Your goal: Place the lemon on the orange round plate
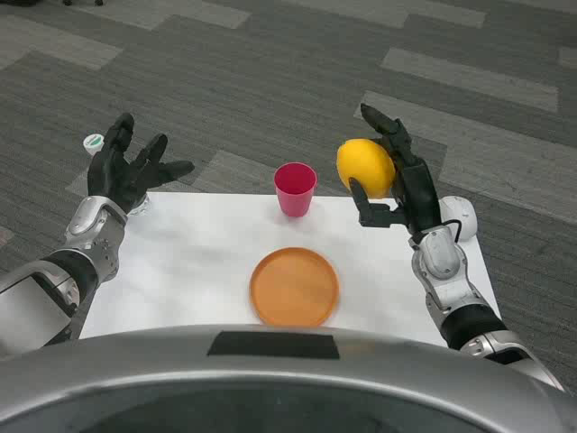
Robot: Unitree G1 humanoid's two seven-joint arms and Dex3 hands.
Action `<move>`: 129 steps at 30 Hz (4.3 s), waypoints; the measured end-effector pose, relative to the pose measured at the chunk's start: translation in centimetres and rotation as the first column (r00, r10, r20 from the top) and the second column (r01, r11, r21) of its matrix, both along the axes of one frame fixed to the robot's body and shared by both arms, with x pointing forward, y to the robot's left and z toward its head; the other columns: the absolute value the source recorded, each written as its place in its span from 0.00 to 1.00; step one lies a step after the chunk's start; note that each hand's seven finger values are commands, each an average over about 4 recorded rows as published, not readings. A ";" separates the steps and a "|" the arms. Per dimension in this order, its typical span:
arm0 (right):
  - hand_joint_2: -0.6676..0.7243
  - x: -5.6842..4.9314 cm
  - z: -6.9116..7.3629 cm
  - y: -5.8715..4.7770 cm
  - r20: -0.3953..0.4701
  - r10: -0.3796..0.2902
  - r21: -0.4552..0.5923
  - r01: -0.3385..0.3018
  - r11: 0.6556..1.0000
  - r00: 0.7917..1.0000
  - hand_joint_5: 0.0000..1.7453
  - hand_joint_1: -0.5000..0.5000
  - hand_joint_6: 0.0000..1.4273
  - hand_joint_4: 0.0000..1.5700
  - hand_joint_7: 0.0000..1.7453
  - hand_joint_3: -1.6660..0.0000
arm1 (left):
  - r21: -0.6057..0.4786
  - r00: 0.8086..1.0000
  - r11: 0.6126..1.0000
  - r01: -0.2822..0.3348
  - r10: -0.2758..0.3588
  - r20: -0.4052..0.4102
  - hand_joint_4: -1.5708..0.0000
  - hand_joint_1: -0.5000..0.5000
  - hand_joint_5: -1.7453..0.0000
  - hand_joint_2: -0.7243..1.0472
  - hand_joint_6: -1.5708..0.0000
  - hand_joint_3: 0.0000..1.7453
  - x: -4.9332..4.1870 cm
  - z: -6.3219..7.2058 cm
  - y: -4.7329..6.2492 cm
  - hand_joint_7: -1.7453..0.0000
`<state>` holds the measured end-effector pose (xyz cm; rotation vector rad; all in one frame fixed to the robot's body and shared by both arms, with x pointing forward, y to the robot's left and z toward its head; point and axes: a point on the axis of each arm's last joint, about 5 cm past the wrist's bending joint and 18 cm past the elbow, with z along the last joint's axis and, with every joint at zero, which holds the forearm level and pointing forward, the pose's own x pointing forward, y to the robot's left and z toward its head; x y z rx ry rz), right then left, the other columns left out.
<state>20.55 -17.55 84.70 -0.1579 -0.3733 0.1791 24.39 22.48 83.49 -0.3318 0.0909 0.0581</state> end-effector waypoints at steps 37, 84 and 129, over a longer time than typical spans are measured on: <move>0.09 -0.3 -3.4 1.8 -0.324 0.298 -0.268 -0.389 0.881 0.898 0.81 0.15 0.02 0.02 0.20 0.14 | 0.020 1.000 1.000 -0.011 0.011 0.006 0.95 1.00 1.00 0.95 1.00 0.03 -0.23 0.2 0.9 1.00; 0.59 0.1 -4.4 5.9 -0.531 0.444 -0.306 -0.651 0.694 0.722 0.28 0.33 0.00 0.00 0.08 0.86 | 0.053 1.000 0.998 -0.028 0.029 -0.004 0.95 1.00 1.00 0.95 1.00 0.05 -0.43 0.4 2.1 1.00; 0.45 -0.2 -2.8 -1.0 -0.286 -0.103 0.135 0.147 0.980 0.953 0.33 0.54 0.00 0.00 0.08 0.86 | 0.046 0.997 0.997 -0.068 0.066 0.033 0.95 1.00 1.00 0.95 1.00 0.05 0.13 1.3 2.9 1.00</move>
